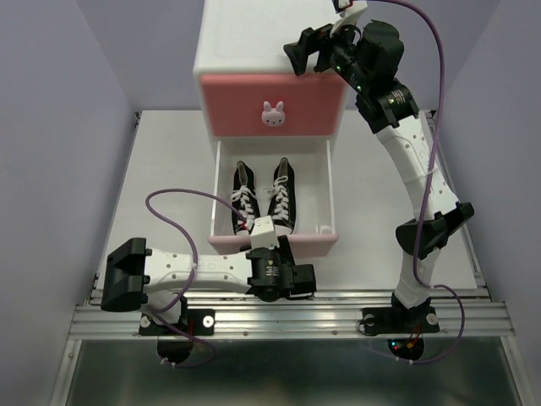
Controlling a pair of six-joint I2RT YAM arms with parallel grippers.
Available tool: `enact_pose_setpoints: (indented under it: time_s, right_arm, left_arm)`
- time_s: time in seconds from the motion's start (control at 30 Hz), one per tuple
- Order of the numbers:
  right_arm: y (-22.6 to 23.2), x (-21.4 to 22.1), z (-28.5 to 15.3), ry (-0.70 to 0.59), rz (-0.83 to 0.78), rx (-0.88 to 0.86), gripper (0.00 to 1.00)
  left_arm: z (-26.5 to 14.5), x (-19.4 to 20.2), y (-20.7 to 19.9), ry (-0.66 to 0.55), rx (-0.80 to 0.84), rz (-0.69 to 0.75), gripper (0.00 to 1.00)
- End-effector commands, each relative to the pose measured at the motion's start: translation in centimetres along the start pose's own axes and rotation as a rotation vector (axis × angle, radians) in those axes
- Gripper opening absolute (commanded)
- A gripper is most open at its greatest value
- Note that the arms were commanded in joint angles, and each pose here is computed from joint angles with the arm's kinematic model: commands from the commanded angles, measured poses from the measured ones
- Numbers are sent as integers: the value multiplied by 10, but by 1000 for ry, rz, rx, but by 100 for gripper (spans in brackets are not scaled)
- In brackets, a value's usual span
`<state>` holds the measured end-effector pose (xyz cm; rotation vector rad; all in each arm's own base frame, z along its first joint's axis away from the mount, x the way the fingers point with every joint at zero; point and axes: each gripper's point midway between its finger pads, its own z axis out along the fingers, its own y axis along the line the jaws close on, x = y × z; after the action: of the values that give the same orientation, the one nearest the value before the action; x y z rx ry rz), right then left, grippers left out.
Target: Place and organize the shoes in the shoe cabinet
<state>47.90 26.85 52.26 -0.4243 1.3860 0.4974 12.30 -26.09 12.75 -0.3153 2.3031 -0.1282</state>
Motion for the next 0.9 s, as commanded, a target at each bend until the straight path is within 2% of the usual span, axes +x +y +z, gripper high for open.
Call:
enact_pose_setpoints:
  time_s: [0.0, 0.03, 0.1, 0.13, 0.17, 0.33, 0.77, 0.87]
  right_arm:
    - [6, 98, 0, 294, 91, 3, 100]
    - [5, 97, -1, 294, 91, 6, 100]
    - [3, 100, -1, 301, 86, 16, 100]
    - [3, 98, -3, 298, 80, 18, 100]
    - [2, 97, -3, 296, 79, 24, 100]
    - [1, 100, -3, 302, 78, 26, 100]
    - [-6, 105, -7, 320, 53, 60, 100]
    - [-6, 106, -8, 323, 51, 63, 100]
  left_arm:
    - [7, -41, 6, -138, -32, -63, 68]
    - [6, -47, 1, -144, -4, -62, 63]
    - [3, -56, -3, -169, 17, -66, 43]
    - [3, -62, -2, -177, 14, -77, 27]
    - [4, -67, -2, -188, 13, -86, 16]
    - [-4, -101, -12, -264, 34, -105, 9]
    - [8, -162, -14, -354, 72, -140, 8]
    - [25, -179, -5, -373, 33, -142, 8]
